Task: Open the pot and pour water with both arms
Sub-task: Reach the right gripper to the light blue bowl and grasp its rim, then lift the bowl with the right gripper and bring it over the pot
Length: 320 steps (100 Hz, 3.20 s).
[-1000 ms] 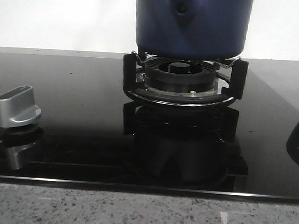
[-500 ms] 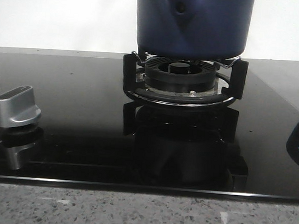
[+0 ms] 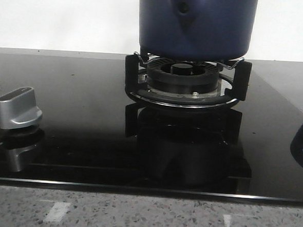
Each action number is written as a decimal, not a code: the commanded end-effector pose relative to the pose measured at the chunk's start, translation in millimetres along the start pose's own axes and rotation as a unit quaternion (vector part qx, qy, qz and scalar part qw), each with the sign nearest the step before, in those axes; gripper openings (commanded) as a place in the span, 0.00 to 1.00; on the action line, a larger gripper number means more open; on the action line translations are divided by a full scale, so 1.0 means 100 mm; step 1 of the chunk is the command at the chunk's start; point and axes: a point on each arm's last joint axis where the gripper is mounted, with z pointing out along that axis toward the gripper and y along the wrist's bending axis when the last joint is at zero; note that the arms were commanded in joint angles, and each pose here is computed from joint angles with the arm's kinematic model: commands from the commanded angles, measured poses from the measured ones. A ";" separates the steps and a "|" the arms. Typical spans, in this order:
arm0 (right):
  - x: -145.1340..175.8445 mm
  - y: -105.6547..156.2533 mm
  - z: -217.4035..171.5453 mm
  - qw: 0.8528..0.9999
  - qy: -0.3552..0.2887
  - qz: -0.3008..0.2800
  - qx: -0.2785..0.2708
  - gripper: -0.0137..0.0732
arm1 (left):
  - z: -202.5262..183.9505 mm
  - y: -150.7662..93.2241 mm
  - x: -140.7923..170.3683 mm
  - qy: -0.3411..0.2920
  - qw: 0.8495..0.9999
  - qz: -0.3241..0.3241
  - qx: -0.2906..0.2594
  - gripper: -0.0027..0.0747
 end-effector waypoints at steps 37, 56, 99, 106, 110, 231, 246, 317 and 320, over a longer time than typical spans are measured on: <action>-0.12 -0.01 0.01 1.000 -0.030 0.006 0.006 0.66 | -0.89 -0.19 -0.44 -0.043 0.996 -0.013 -0.073 0.43; -0.10 0.00 0.01 1.000 -0.019 0.006 0.002 0.66 | -1.06 -0.39 -0.18 -0.022 0.995 -0.038 -0.089 0.43; -0.67 0.01 0.30 0.992 0.047 0.109 -0.032 0.50 | -1.22 -0.70 -0.09 -0.067 0.994 -0.032 -0.082 0.43; -0.80 -0.03 0.45 0.989 0.101 0.109 -0.022 0.50 | -1.20 -0.73 -0.10 -0.074 0.994 -0.035 -0.073 0.43; -0.86 -0.06 0.53 0.985 0.134 0.109 -0.010 0.50 | -1.19 -0.74 -0.10 -0.075 0.994 -0.036 -0.069 0.43; 0.05 -0.89 1.84 0.840 0.456 0.252 0.154 0.50 | -1.15 -0.79 -0.10 -0.074 0.996 -0.019 -0.055 0.43; 0.14 -0.87 1.84 0.834 0.459 0.266 0.150 0.50 | -1.15 -0.79 -0.10 -0.074 0.996 -0.019 -0.056 0.43; 0.16 -0.79 1.86 0.824 0.455 0.314 0.125 0.07 | -1.15 -0.79 -0.10 -0.073 0.995 -0.019 -0.057 0.43; 0.13 -0.78 1.87 0.825 0.449 0.321 0.120 0.07 | -1.15 -0.79 -0.10 -0.073 0.995 -0.019 -0.057 0.43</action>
